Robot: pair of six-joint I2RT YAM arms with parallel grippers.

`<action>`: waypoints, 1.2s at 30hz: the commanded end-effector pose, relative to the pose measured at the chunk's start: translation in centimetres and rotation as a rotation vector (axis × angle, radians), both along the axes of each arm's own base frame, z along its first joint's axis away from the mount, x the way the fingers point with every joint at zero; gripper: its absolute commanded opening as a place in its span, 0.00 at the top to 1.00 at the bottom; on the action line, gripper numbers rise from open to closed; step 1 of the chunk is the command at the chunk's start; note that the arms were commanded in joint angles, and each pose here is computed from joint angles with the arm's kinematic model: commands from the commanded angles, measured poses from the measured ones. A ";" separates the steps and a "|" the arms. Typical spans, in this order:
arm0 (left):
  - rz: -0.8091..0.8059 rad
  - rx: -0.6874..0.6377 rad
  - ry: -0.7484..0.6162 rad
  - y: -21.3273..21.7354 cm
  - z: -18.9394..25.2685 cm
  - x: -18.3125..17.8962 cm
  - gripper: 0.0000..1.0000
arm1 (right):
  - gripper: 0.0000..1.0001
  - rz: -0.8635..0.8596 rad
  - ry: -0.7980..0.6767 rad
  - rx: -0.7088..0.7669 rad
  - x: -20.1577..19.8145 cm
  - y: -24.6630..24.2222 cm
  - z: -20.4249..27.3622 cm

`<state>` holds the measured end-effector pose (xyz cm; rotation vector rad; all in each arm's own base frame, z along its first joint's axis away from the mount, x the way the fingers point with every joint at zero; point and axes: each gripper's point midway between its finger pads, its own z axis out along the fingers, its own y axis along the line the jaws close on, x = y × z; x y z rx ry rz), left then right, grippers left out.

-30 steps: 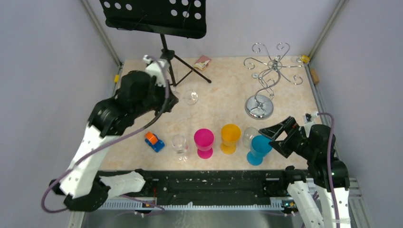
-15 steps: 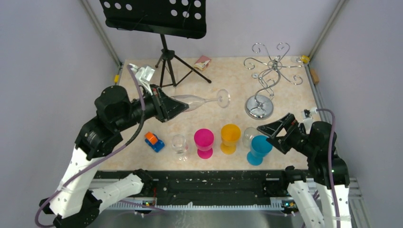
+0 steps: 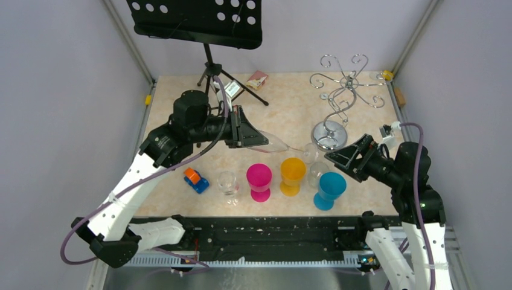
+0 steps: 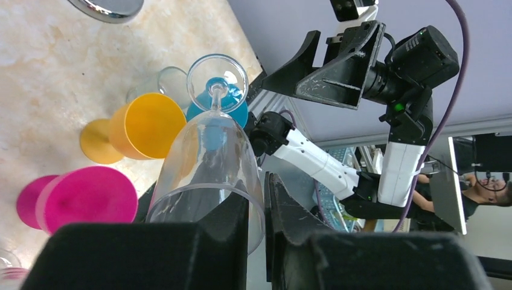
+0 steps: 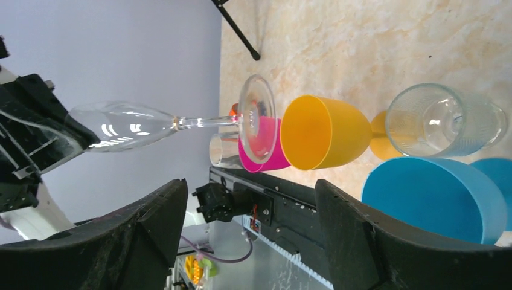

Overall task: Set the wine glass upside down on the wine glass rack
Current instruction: Turn the wine glass upside down at the wine rack.

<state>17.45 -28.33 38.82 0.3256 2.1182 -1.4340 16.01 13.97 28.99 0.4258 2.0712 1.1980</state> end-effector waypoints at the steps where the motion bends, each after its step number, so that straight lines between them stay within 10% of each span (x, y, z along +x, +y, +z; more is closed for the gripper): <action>1: -0.029 -0.085 -0.008 -1.0 1.8 -0.3 1.00 | 0.25 0.046 -0.106 0.015 0.0 0.6 2.6; 36: -0.082 -0.105 0.033 -3.9 1.7 -1.0 1.00 | 1.00 0.114 0.044 0.069 0.3 1.8 -2.2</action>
